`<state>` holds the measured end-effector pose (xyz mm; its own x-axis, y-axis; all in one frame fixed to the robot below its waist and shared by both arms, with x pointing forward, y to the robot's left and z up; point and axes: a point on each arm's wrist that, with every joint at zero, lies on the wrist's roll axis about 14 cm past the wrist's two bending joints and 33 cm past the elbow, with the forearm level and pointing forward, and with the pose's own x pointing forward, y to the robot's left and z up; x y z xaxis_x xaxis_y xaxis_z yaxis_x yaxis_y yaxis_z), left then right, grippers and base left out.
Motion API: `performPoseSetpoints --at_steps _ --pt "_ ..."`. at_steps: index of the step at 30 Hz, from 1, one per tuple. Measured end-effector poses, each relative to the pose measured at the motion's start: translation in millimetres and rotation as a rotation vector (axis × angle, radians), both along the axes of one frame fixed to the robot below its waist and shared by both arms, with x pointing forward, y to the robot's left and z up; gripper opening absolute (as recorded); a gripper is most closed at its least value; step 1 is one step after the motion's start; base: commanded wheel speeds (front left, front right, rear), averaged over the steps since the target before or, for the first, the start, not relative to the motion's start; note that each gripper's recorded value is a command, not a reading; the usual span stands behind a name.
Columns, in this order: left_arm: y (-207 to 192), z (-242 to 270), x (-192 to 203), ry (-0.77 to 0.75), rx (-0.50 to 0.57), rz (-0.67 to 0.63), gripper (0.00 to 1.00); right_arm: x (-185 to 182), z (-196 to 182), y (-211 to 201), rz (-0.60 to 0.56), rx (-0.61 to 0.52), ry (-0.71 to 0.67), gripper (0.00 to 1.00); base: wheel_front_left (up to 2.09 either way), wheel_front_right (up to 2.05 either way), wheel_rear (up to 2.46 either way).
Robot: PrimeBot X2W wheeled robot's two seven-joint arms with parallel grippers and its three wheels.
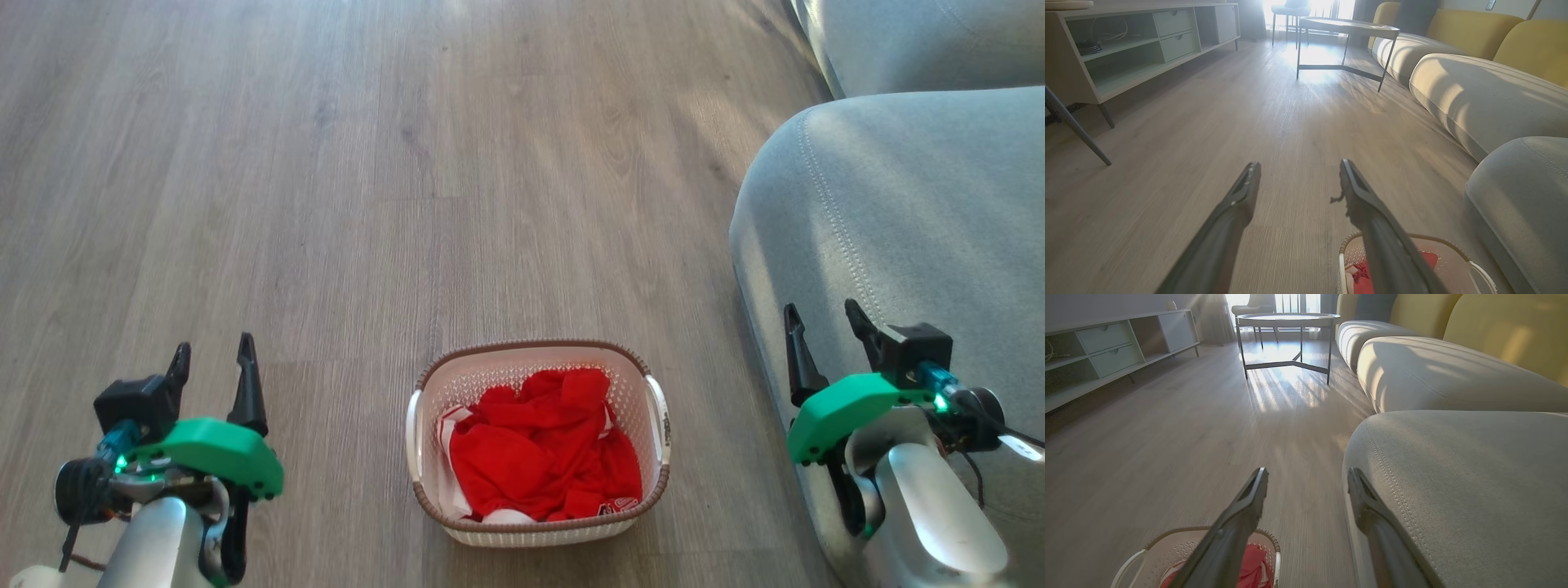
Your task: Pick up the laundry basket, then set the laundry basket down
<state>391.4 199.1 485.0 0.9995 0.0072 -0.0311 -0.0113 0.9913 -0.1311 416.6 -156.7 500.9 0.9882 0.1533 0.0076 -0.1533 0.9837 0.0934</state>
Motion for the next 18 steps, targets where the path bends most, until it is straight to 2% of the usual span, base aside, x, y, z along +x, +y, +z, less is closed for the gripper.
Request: performPoseSetpoints --at_steps 18 --pt "-5.6 -3.8 -0.5 0.013 0.01 -0.013 1.0 -0.1 -0.8 -1.3 -0.004 0.008 0.003 1.0 0.0 0.0 0.0"
